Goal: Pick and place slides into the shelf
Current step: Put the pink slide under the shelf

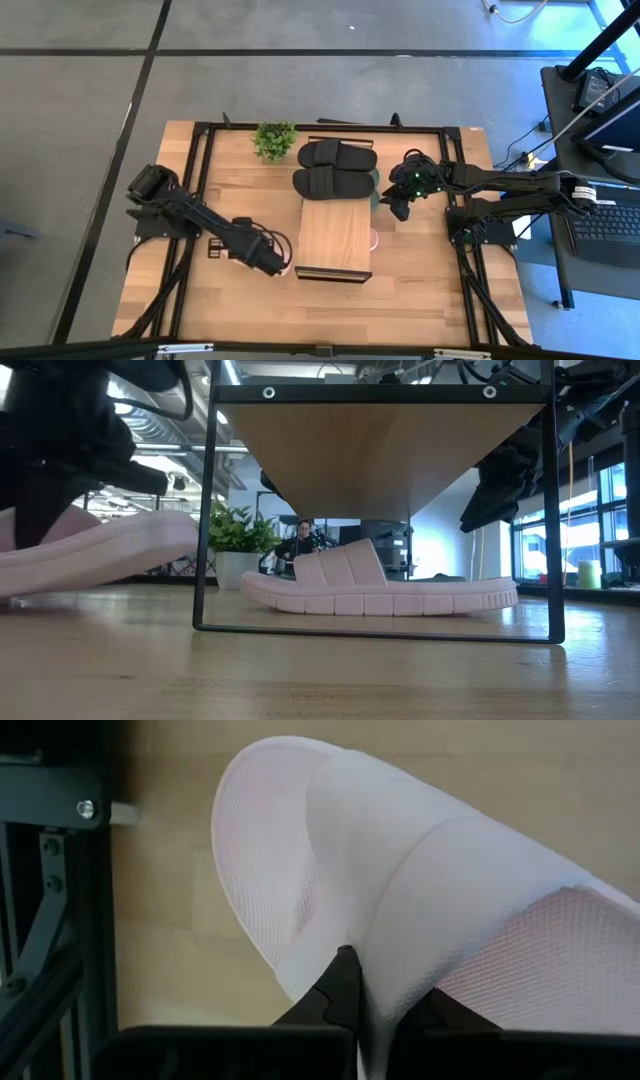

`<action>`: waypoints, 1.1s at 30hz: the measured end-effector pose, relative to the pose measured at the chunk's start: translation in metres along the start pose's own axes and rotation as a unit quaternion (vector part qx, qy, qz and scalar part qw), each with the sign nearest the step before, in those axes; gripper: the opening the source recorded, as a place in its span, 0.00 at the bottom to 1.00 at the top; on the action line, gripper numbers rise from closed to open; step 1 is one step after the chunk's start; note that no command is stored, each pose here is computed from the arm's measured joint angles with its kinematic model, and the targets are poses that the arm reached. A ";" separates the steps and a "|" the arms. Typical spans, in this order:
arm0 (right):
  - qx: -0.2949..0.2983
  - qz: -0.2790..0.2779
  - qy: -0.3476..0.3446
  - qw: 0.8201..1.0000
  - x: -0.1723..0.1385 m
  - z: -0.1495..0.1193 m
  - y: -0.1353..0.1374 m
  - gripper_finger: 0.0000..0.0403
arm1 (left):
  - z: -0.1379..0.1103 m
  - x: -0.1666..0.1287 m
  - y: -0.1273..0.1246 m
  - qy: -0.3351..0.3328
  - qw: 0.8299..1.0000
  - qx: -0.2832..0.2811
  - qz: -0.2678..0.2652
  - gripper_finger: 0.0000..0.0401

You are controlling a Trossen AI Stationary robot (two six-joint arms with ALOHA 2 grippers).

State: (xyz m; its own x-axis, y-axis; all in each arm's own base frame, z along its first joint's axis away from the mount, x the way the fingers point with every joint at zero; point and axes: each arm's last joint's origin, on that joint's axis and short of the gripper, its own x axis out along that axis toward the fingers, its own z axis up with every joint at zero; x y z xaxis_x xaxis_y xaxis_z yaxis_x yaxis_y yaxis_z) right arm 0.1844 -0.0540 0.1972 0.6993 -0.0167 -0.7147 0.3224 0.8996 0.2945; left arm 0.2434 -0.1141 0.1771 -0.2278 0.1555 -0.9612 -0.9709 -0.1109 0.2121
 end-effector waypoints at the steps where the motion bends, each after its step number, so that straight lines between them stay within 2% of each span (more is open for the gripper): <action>1: 0.000 0.000 0.000 1.000 0.000 0.000 0.000 0.32 | 0.002 0.000 -0.001 0.001 1.000 -0.004 0.001 0.03; 9: -0.010 0.000 0.000 1.000 0.000 0.000 0.000 0.32 | 0.009 0.000 -0.006 -0.005 1.000 -0.016 -0.005 0.11; 19: -0.013 0.000 0.000 1.000 0.000 0.000 0.000 0.32 | 0.010 0.000 -0.006 -0.021 1.000 -0.004 -0.015 0.18; 26: -0.013 0.000 0.000 1.000 0.000 0.000 0.000 0.32 | 0.010 0.000 -0.007 -0.031 0.999 -0.008 -0.022 0.32; 33: -0.012 0.000 0.000 1.000 0.000 0.000 0.000 0.32 | 0.009 0.000 -0.007 -0.013 1.000 -0.003 -0.015 0.44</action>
State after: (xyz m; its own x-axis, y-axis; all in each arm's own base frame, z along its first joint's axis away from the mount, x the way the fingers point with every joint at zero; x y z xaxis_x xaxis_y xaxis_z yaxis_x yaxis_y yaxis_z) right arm 0.1844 -0.0540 0.1972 0.6990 -0.0167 -0.7150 0.3076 0.9096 0.2794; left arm 0.2493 -0.1042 0.1770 -0.2006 0.1852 -0.9620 -0.9769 -0.1117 0.1822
